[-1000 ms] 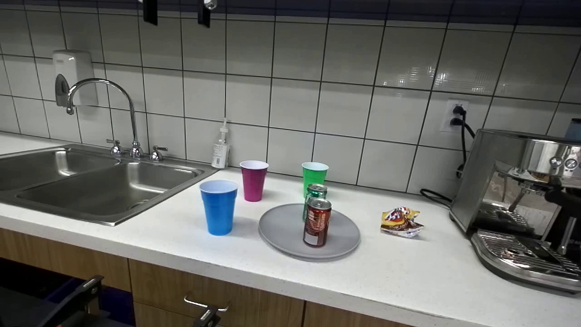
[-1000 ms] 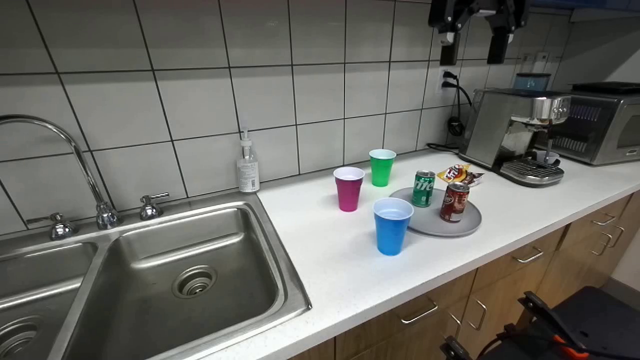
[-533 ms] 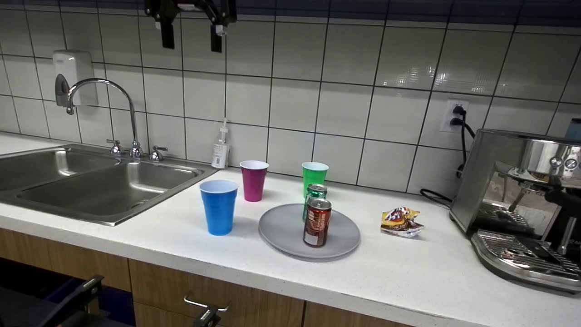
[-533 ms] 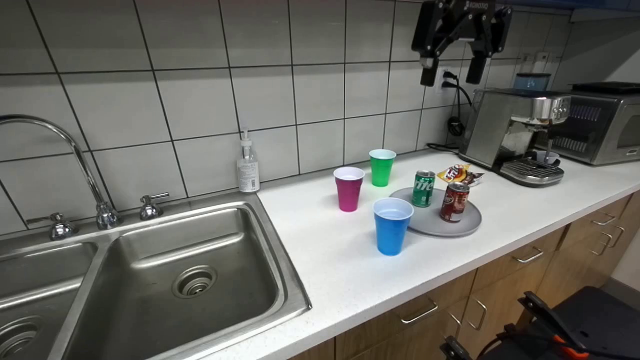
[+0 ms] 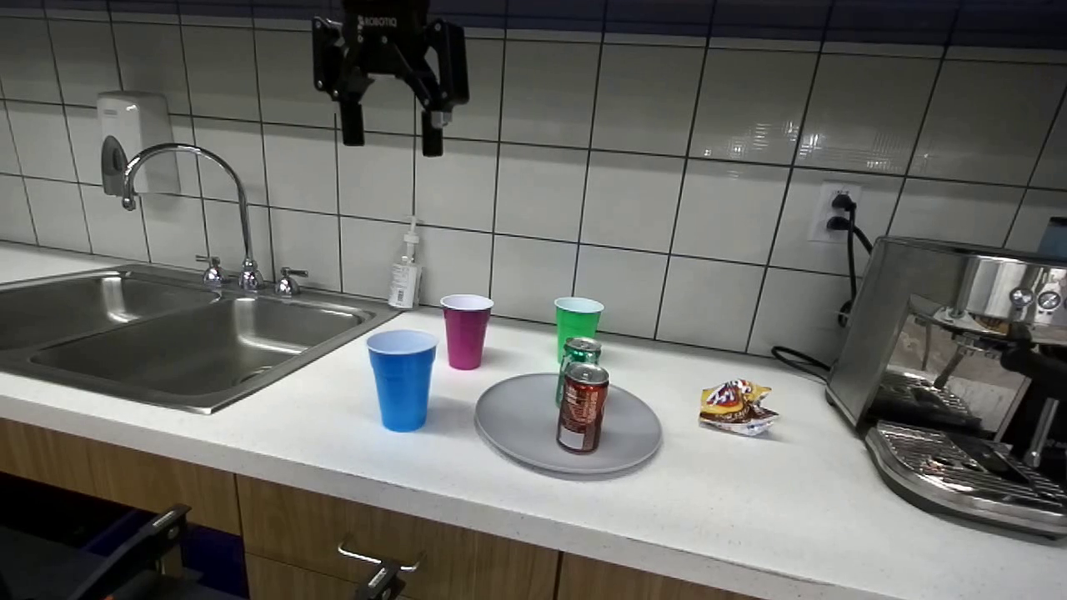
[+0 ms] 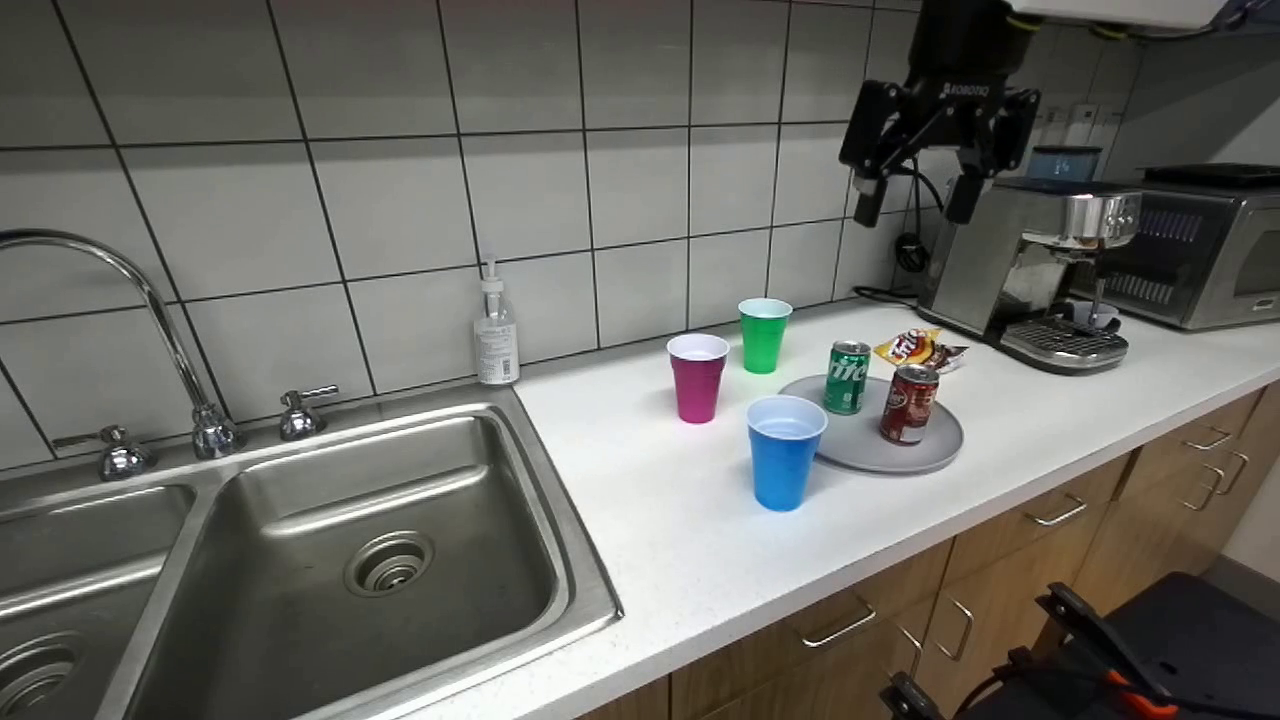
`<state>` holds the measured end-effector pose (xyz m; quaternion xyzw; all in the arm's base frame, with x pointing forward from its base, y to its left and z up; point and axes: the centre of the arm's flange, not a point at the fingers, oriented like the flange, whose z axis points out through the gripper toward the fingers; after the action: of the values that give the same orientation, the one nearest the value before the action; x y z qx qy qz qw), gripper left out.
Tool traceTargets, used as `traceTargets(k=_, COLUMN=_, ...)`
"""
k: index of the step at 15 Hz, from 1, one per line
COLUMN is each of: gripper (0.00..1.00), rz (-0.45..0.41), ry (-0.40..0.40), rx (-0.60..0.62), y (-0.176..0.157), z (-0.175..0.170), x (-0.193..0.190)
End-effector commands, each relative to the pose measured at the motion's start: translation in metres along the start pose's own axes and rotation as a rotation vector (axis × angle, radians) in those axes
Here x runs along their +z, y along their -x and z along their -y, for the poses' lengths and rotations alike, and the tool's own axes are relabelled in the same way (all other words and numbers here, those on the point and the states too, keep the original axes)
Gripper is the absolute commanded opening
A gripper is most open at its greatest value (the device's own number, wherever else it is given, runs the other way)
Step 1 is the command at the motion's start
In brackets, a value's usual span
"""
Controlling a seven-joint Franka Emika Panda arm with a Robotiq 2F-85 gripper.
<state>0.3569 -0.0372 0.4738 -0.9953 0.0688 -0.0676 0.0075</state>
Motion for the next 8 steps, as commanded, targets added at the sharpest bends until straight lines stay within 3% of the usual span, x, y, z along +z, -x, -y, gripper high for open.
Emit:
traceTargets(k=1, gripper=1.00, rz=-0.026, ry=0.001, rx=0.095, y=0.005, z=-0.017, x=0.017)
traceTargets(k=8, gripper=1.00, rz=-0.035, ry=0.029, rx=0.190, y=0.002, z=-0.050, x=0.043)
